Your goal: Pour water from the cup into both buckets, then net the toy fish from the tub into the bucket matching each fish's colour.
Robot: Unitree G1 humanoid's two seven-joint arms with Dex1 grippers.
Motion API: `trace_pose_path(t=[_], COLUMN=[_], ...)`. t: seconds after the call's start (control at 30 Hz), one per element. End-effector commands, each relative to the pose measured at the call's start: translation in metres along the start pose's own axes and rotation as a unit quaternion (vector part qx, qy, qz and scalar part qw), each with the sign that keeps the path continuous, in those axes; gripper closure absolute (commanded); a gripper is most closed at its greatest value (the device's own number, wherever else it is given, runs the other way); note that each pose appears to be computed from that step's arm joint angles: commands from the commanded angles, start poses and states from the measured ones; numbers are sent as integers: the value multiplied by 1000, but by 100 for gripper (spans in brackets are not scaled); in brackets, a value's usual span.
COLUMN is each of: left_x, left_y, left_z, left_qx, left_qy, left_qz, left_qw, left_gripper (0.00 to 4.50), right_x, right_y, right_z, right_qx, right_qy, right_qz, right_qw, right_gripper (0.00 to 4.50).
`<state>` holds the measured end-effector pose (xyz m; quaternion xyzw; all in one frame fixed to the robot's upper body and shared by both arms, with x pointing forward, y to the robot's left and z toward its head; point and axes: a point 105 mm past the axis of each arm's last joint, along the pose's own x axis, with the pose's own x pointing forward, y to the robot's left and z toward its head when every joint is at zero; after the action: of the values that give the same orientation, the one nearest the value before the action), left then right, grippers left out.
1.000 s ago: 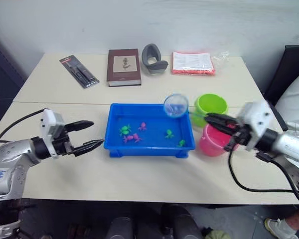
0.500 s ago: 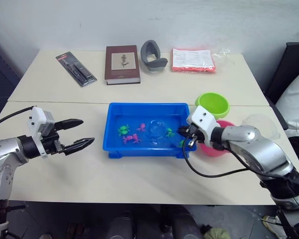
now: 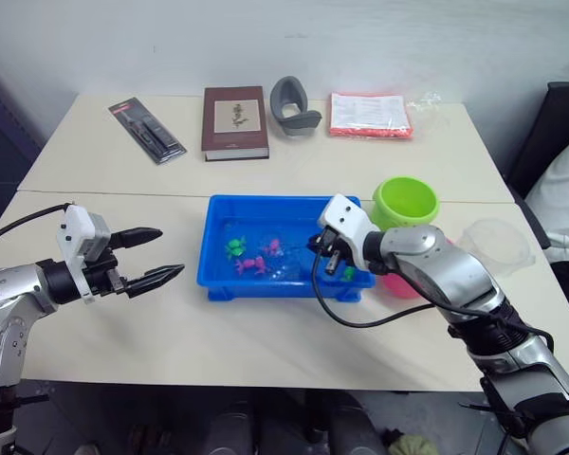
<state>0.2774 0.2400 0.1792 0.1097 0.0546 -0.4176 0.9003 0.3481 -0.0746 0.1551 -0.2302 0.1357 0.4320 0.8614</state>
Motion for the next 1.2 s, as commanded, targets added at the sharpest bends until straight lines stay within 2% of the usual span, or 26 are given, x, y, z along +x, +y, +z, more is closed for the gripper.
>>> trace_pose_path(t=[0.03,0.33,0.63,0.77,1.0,1.2], left_x=[-2,9,52,66,85,94], left_y=[-3,-8,-17,-20,-17,-22], left_z=[10,16,39,44,49,52], left_qx=[15,8,29,28,36,37], left_qy=[-16,-36,-80,-92,-95,-103], left_qz=[2,-22,-99,-127,-169,-196], left_qw=[1000,999,991,987,980,974], left_gripper=[1,1,1,1,1,1], right_x=[-23,-75,-138,-166,-206,-234], right_y=[-15,-22,-22,-20,-15,-12], right_z=[10,13,-9,-15,-35,-64], right_qx=[26,46,44,54,79,70], right_qy=[-42,-129,-156,-187,-181,-132], right_qz=[-20,-35,-125,-165,-237,-300], right_qw=[999,990,979,967,951,942], right_gripper=[450,450,450,450,450,450])
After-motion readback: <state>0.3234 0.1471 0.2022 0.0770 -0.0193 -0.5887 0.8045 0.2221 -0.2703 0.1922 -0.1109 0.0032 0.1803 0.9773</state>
